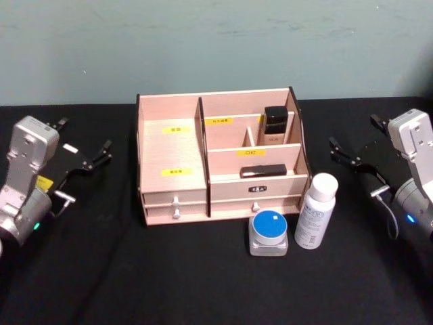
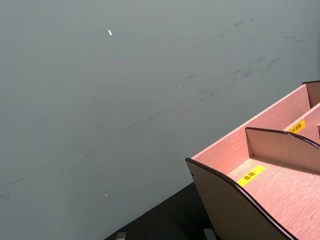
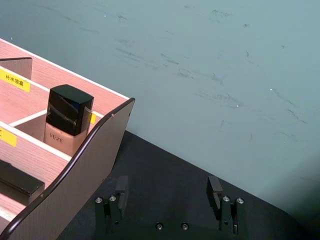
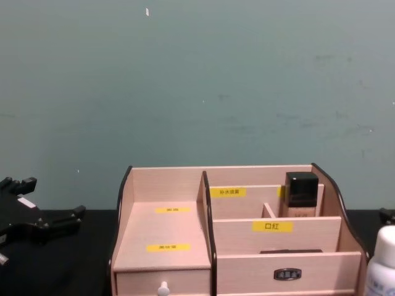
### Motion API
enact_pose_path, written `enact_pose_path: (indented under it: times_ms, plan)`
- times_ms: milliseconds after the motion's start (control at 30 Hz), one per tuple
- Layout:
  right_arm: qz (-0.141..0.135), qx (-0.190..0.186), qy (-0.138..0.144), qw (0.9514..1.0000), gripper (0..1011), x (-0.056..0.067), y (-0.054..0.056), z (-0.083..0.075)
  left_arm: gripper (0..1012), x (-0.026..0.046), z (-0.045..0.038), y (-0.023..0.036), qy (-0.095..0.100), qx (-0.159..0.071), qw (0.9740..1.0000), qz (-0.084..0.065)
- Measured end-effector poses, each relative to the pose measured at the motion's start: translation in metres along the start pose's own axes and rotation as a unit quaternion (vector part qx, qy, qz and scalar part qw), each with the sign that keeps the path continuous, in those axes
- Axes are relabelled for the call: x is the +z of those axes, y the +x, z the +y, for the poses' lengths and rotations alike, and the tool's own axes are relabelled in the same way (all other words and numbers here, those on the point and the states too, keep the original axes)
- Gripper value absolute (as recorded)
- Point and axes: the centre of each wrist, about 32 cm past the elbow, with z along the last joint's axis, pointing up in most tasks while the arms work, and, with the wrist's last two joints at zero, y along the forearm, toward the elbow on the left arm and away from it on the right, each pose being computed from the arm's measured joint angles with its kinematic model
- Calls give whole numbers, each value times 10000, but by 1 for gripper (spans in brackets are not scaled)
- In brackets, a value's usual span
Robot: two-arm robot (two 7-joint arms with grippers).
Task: Pick up the facial cleanser and watermelon frost from the table and place them into the tiered storage box.
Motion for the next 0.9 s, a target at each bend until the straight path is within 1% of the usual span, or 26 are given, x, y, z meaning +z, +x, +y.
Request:
enact_pose_path:
  times_ms: [900]
  plan:
    - [0, 0, 0, 10000, 1000, 0, 0, 0, 1001, 0, 0, 0, 0, 0, 10000, 0]
